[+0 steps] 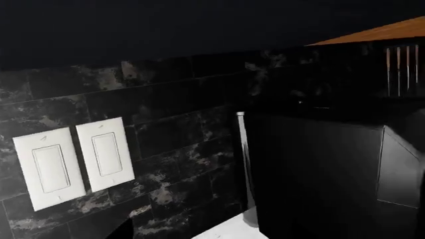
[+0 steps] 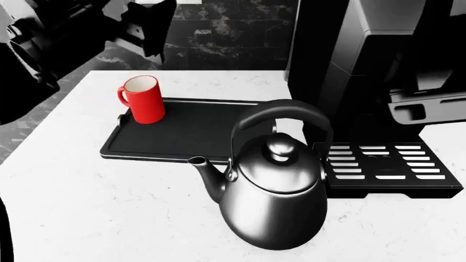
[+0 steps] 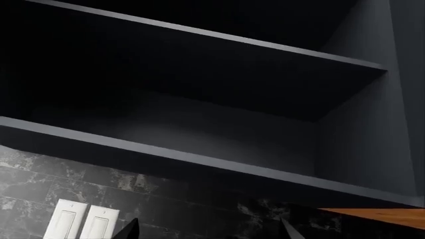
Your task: Pick the kettle from the counter and place it on the tray. Then pick the mug from the cabinet and place it on the tray. Then close the cabinet doors.
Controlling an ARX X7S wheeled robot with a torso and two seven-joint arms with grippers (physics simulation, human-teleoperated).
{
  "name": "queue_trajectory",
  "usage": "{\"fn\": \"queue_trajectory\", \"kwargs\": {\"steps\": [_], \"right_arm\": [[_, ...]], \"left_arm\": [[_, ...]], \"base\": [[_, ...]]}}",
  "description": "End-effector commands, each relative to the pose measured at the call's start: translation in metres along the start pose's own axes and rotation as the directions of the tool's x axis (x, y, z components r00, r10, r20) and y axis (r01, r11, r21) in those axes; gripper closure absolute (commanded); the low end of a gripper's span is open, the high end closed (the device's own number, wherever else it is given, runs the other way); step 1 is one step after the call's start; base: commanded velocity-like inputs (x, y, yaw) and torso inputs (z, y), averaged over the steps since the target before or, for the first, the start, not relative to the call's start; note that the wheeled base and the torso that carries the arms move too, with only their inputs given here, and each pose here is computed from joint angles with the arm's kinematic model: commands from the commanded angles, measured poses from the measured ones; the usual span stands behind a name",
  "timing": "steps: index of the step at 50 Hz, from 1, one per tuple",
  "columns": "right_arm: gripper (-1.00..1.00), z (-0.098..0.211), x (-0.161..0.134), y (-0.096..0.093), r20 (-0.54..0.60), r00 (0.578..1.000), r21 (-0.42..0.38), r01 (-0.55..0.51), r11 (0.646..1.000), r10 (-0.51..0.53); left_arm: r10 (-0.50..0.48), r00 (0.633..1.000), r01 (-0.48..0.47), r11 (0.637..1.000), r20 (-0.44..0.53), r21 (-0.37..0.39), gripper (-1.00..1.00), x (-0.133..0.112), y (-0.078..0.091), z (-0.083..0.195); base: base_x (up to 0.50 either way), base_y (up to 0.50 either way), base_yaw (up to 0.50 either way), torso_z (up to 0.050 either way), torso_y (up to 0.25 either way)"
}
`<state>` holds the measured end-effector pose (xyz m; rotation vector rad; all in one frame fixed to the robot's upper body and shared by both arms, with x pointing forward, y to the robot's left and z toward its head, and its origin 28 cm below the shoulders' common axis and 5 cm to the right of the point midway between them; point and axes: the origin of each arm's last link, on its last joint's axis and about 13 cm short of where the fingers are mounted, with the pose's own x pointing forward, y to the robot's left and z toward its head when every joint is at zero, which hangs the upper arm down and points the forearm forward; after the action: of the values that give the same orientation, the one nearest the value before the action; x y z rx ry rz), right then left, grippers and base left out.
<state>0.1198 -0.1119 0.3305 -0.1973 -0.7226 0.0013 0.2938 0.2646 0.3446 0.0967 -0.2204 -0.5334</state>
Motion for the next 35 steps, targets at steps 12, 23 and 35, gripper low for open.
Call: {"fn": "queue_trajectory", "kwargs": {"steps": [12, 23, 35], "right_arm": [[-1.0, -0.007, 0.0, 0.002, -0.018, 1.0, 0.006, 0.001, 1.0, -0.001], [-1.0, -0.009, -0.001, 0.001, -0.024, 1.0, 0.008, 0.003, 1.0, -0.003], [-1.0, -0.012, -0.001, 0.001, -0.033, 0.999, 0.011, 0.005, 1.0, -0.005]], "left_arm": [[-0.425, 0.899, 0.427, 0.904, -0.105, -0.005, -1.0, -0.047, -0.04, -0.041], [-0.525, 0.839, 0.527, 0.849, -0.143, -0.024, -1.0, -0.044, -0.062, -0.053], [-0.573, 0.806, 0.575, 0.817, -0.148, -0.031, -1.0, -0.035, -0.076, -0.058]], "base": [[0.0, 0.0, 0.0, 0.0, 0.0], [0.0, 0.0, 0.0, 0.0, 0.0], [0.0, 0.0, 0.0, 0.0, 0.0]]}}
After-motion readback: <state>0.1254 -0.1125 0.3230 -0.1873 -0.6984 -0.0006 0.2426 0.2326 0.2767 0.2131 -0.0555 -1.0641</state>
